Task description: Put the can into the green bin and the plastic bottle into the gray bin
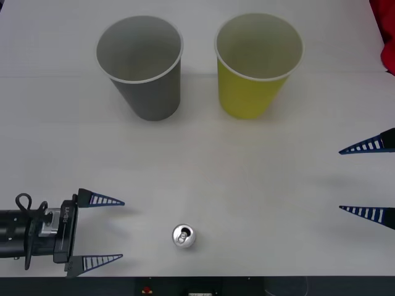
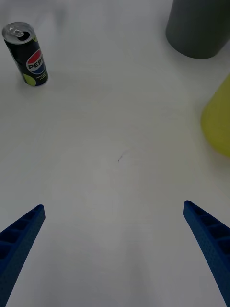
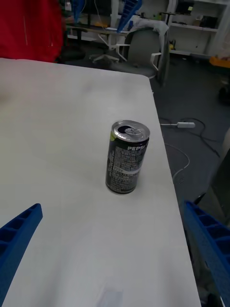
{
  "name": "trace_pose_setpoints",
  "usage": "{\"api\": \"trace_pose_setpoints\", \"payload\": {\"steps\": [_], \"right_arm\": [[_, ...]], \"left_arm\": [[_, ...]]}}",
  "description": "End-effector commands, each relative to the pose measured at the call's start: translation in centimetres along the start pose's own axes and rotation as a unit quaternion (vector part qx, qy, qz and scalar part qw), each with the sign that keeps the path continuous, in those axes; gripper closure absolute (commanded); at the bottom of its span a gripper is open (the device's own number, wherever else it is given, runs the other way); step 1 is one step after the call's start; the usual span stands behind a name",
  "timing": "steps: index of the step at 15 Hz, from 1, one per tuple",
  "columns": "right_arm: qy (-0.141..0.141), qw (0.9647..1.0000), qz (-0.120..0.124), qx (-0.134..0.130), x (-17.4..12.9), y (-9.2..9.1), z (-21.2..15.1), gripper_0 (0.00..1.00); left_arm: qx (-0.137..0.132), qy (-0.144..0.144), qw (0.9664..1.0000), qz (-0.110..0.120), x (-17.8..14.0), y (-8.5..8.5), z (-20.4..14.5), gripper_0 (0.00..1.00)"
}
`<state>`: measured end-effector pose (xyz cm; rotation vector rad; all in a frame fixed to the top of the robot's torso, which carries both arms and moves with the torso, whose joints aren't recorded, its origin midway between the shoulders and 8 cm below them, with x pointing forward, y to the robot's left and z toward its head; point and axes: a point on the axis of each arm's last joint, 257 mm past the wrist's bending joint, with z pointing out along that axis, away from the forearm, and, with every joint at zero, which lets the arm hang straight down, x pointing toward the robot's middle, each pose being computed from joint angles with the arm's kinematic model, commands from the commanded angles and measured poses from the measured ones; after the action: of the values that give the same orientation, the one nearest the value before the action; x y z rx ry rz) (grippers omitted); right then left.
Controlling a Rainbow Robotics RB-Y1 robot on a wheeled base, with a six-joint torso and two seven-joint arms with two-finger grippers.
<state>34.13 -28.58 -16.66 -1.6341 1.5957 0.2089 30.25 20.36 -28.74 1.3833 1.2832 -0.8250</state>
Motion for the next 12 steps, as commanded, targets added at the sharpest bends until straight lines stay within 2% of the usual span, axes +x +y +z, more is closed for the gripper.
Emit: {"api": "trace_pose_setpoints", "payload": {"steps": [1, 4, 12], "right_arm": [[0.000, 1.0000, 0.000, 0.000, 0.0, 0.0, 0.0, 0.00], [0.000, 1.0000, 0.000, 0.000, 0.0, 0.0, 0.0, 0.00], [0.000, 1.0000, 0.000, 0.000, 0.0, 0.0, 0.0, 0.00]], "left_arm": [[0.005, -0.011, 0.9999, -0.001, 0.6, -0.2, 2.0, 0.00], [0.016, -0.024, 0.9996, -0.002, 0.7, -0.6, 4.4, 0.00], [0.031, -0.026, 0.9990, 0.018, 1.0, -1.3, 10.5, 0.00]]}}
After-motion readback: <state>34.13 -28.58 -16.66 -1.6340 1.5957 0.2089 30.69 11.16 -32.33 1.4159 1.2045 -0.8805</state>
